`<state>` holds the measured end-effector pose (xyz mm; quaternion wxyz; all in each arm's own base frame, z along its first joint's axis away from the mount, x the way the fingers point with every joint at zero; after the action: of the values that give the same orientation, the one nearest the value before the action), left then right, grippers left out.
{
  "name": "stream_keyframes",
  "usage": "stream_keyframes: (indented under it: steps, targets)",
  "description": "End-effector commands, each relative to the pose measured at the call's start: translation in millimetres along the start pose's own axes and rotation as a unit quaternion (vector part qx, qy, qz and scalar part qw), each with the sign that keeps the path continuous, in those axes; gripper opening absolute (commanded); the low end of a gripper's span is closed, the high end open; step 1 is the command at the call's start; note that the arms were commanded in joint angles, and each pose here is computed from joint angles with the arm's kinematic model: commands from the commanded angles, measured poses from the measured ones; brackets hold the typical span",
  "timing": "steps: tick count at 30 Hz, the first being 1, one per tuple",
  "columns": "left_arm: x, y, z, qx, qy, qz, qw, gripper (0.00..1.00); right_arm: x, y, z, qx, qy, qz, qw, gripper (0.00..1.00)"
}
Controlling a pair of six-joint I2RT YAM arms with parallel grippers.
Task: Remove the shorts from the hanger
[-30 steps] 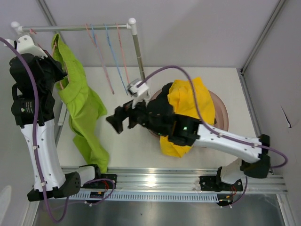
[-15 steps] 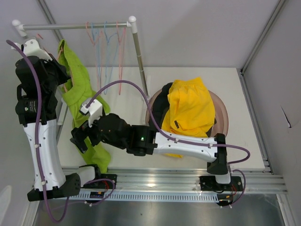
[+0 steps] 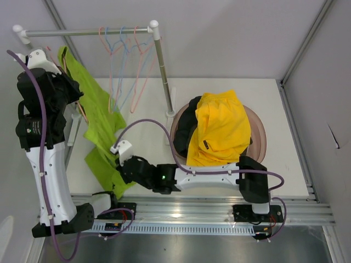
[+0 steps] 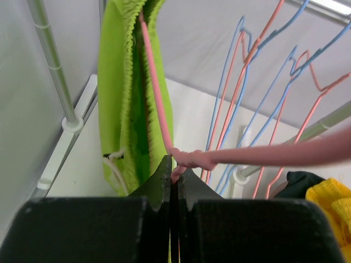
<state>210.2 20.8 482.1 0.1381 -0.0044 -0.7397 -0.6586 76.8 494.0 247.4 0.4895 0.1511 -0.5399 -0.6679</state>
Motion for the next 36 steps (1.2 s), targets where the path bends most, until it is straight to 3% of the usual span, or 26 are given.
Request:
stream_keyframes:
  steps: [1, 8, 17, 21, 24, 25, 27, 28, 30, 31, 32, 35, 36]
  targets:
    - [22, 36, -3, 0.011, -0.008, -0.097, 0.995, 0.00, 57, -1, 25, -0.013, 0.015, -0.022, 1.000, 0.00]
    - [13, 49, -1, 0.003, 0.013, -0.106, 0.994, 0.00, 127, -65, 10, 0.005, -0.063, 0.008, 0.998, 0.00]
    - [12, 55, -4, 0.007, 0.003, -0.105, 0.994, 0.00, 136, -60, 6, -0.009, -0.079, -0.023, 0.997, 0.00]
    - [24, 39, -6, 0.032, -0.012, -0.081, 0.996, 0.00, 99, -19, 4, -0.006, -0.071, -0.053, 0.996, 0.00]
    - [47, 26, -5, 0.053, -0.010, -0.072, 0.996, 0.00, 61, 40, 3, 0.006, -0.064, -0.084, 0.994, 0.00]
    - [42, 8, -4, 0.057, -0.008, -0.045, 0.997, 0.00, 42, 78, 6, -0.005, -0.062, -0.114, 0.992, 0.00]
    - [61, -5, -5, 0.066, -0.026, -0.046, 0.996, 0.00, 25, 110, 7, 0.019, -0.051, -0.114, 0.992, 0.00]
    - [61, -16, -5, 0.070, -0.027, -0.034, 0.997, 0.00, 10, 147, 10, 0.008, -0.046, -0.148, 0.988, 0.00]
    - [73, -28, -7, 0.073, -0.049, -0.024, 0.996, 0.00, -2, 171, 6, 0.018, -0.040, -0.146, 0.988, 0.00]
    - [74, -32, -7, 0.076, -0.049, -0.020, 0.996, 0.00, -29, 166, -7, 0.021, -0.054, -0.134, 0.989, 0.00]
    - [72, -40, -8, 0.083, -0.051, -0.008, 0.995, 0.00, -13, 204, -1, -0.003, -0.032, -0.182, 0.983, 0.00]
    - [74, -56, -11, 0.096, -0.070, 0.011, 0.993, 0.00, -8, 231, -13, -0.041, -0.013, -0.214, 0.976, 0.00]
    - [75, -60, -14, 0.102, -0.085, 0.020, 0.991, 0.00, -18, 219, -23, -0.052, -0.023, -0.197, 0.979, 0.00]
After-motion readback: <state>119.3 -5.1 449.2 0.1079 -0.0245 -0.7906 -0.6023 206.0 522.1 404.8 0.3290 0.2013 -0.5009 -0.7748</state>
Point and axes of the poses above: each gripper's point midway between its finger pads, its own x axis back along the fingers, its own z axis along the line the jaws close on, y = z × x, the point moved 9 cm from there along x, back along the fingers, and after that the axes turned 10 degrees about -x, right-handed, at the moved point
